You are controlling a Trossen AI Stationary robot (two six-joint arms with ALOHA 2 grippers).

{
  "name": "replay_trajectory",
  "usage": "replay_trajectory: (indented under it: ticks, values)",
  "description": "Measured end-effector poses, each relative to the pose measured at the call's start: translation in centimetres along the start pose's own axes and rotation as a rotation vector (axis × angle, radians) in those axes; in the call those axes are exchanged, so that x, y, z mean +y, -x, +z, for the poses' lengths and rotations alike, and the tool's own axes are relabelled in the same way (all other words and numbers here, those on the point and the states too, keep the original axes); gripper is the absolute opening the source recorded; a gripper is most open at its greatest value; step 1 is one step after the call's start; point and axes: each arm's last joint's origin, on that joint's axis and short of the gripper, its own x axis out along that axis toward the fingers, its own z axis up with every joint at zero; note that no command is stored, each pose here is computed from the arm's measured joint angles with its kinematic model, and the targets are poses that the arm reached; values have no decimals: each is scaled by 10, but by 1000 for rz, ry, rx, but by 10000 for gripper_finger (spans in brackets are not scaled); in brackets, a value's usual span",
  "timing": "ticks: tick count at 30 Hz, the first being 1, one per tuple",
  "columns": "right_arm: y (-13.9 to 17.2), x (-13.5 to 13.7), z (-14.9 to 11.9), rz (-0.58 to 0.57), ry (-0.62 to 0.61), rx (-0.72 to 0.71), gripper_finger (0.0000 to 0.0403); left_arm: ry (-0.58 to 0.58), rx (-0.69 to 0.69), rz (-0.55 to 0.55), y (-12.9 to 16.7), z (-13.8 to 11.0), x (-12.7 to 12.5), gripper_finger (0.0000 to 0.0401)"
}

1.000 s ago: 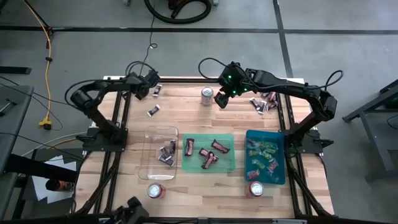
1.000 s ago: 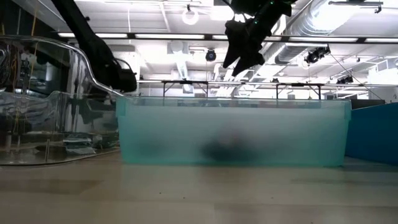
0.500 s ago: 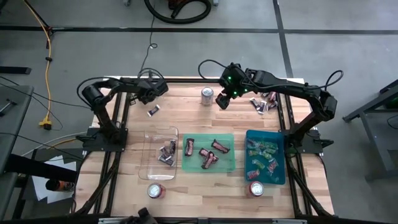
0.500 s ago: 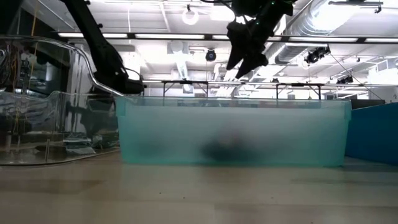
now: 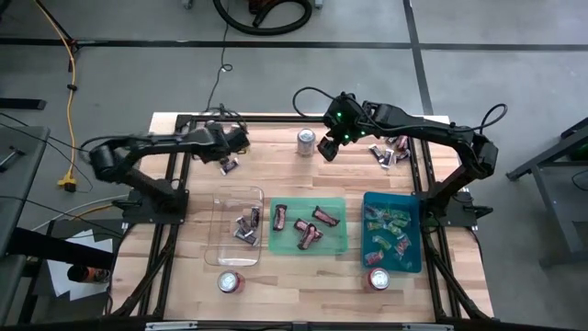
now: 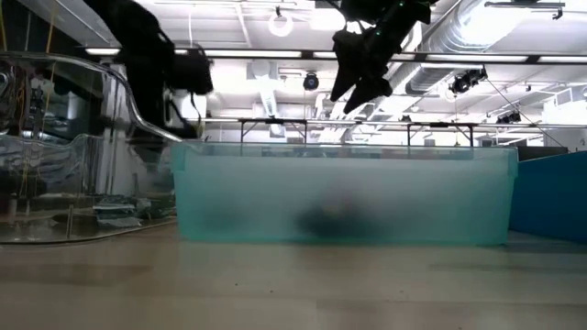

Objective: Organize candy in baskets
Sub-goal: Put the brown chocolate bar into the green bin

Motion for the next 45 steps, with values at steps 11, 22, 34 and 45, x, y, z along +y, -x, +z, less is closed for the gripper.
replay_trajectory:
  ticks: [11, 22, 34, 45]
  values:
    - [0, 2, 8, 21, -103, -83, 261, -629, 181, -355, 18, 36, 42, 31]
    - [0, 2, 9, 34, -321, -91, 261, -1195, 229, -385, 1, 28, 38, 196]
    - [1, 0, 10, -33, -339, -118, 261, -1611, 43, -381, 6, 21, 20, 250]
    - [1, 0, 10, -41, -267, -117, 261, -1928, 57, -434, -7, 15, 12, 250]
